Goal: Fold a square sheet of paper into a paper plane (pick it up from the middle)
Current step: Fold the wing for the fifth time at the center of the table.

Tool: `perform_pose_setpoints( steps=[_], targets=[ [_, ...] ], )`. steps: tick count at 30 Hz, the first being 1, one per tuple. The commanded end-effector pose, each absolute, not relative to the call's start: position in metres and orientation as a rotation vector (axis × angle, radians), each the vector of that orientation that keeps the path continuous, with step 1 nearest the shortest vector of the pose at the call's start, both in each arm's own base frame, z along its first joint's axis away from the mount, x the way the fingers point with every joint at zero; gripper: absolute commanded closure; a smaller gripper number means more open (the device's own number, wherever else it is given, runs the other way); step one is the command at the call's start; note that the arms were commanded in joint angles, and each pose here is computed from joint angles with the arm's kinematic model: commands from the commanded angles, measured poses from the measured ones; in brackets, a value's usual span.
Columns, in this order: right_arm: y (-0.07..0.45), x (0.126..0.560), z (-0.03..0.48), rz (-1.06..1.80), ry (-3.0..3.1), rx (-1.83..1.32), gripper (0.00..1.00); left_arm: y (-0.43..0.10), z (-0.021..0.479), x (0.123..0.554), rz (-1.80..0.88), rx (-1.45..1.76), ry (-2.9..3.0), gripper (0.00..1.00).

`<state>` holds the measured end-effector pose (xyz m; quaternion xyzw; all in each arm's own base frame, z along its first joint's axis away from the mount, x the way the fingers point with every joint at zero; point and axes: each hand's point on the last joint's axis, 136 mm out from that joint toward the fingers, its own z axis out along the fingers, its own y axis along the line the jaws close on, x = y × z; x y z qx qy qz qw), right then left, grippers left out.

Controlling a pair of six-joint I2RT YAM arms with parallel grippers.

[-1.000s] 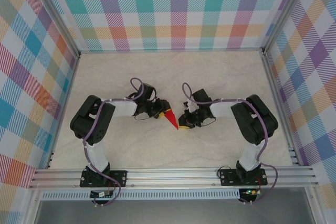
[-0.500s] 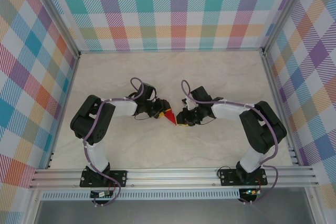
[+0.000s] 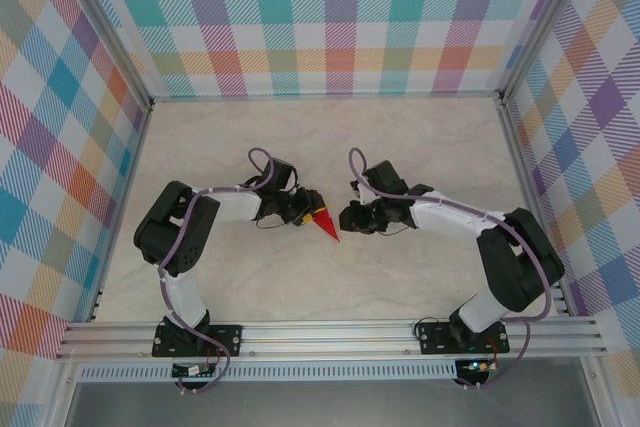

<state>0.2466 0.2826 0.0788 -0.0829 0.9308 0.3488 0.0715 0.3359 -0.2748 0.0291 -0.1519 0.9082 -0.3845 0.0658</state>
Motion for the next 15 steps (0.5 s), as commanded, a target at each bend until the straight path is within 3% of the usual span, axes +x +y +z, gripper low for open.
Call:
perform_pose_setpoints(
  steps=[1, 15],
  targets=[
    [0.313, 0.239, 0.086, 1.203, 2.783, -0.38, 0.84, -0.255, -0.019, 0.314, -0.999, -0.56, 2.887, 0.59],
    [0.309, 0.235, 0.039, 1.127, 2.953, -0.335, 0.88, -0.254, -0.02, 0.313, -0.992, -0.558, 2.896, 0.59]
  ],
)
